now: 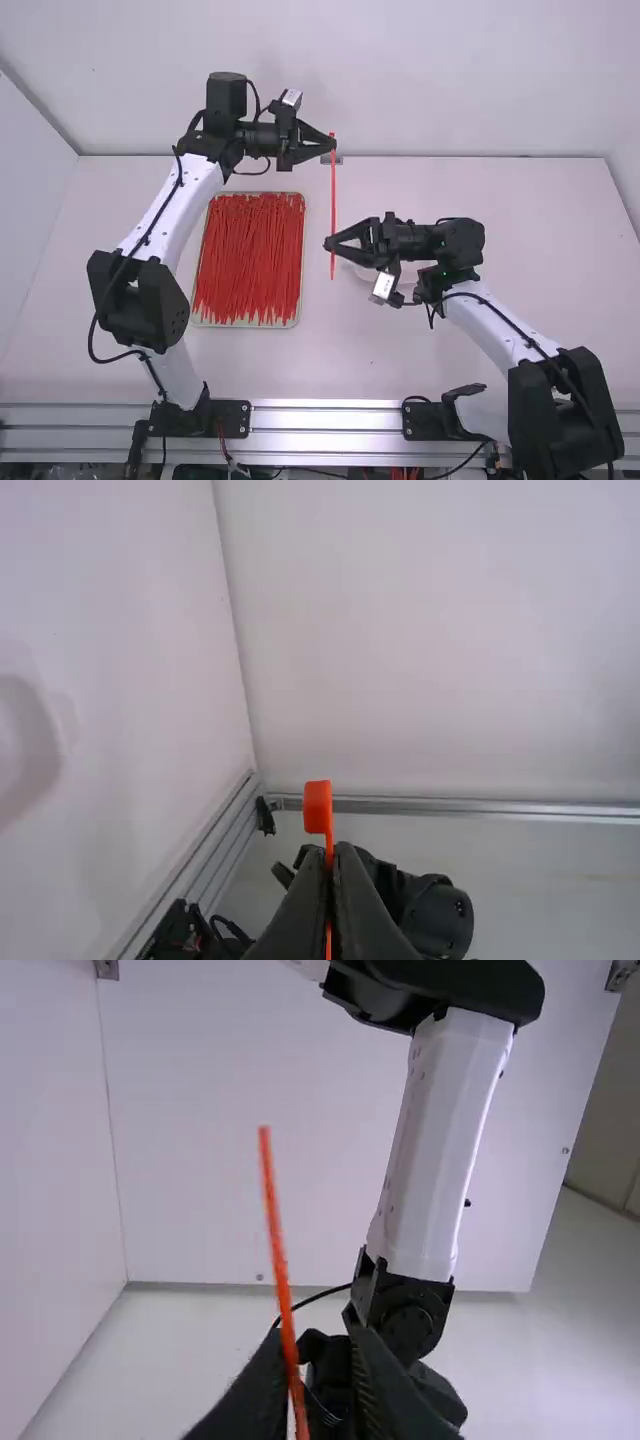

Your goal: Fasten the cable tie

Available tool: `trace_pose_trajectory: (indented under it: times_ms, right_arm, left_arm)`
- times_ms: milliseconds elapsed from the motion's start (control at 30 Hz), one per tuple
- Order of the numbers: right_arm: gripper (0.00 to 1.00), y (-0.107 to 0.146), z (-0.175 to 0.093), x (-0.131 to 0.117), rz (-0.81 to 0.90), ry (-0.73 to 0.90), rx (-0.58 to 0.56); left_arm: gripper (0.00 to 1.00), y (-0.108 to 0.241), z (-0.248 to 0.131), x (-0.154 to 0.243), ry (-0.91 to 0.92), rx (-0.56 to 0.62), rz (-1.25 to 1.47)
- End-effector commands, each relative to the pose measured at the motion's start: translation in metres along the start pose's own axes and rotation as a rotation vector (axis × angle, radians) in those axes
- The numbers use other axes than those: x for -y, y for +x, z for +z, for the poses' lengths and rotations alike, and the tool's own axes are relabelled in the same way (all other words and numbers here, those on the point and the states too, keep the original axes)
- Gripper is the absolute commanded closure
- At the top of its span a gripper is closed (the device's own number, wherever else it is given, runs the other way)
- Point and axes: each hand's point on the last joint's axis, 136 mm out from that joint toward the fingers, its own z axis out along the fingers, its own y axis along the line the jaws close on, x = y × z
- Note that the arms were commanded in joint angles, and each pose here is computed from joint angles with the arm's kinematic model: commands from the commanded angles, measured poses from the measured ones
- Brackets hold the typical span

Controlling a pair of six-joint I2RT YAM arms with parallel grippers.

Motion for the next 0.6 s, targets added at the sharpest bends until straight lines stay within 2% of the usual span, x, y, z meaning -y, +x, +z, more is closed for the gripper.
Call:
trace_pose_trajectory:
  times_ms: [0,167,367,567]
  right_arm:
    - [0.92,-0.0008,-0.0005,0.0042,-0.006,0.006,-0.010]
    - [1.00,-0.0004,-0.0005,0.0041,-0.003,0.006,-0.012]
    - [1.00,0.0006,-0.0006,0.0048,-0.007,0.009,-0.018]
    - [0.95,0.0061,-0.0008,0.0065,-0.007,0.019,-0.050]
  left_arm:
    - [0.98,0.0004,0.0012,0.0001,0.003,-0.006,0.011]
    - [0.98,0.0009,0.0027,0.0000,0.001,-0.006,0.012]
    - [0.98,0.0009,0.0027,0.0001,0.001,-0.006,0.028]
    - [0.98,0.0006,0.0032,-0.0015,-0.006,-0.002,0.027]
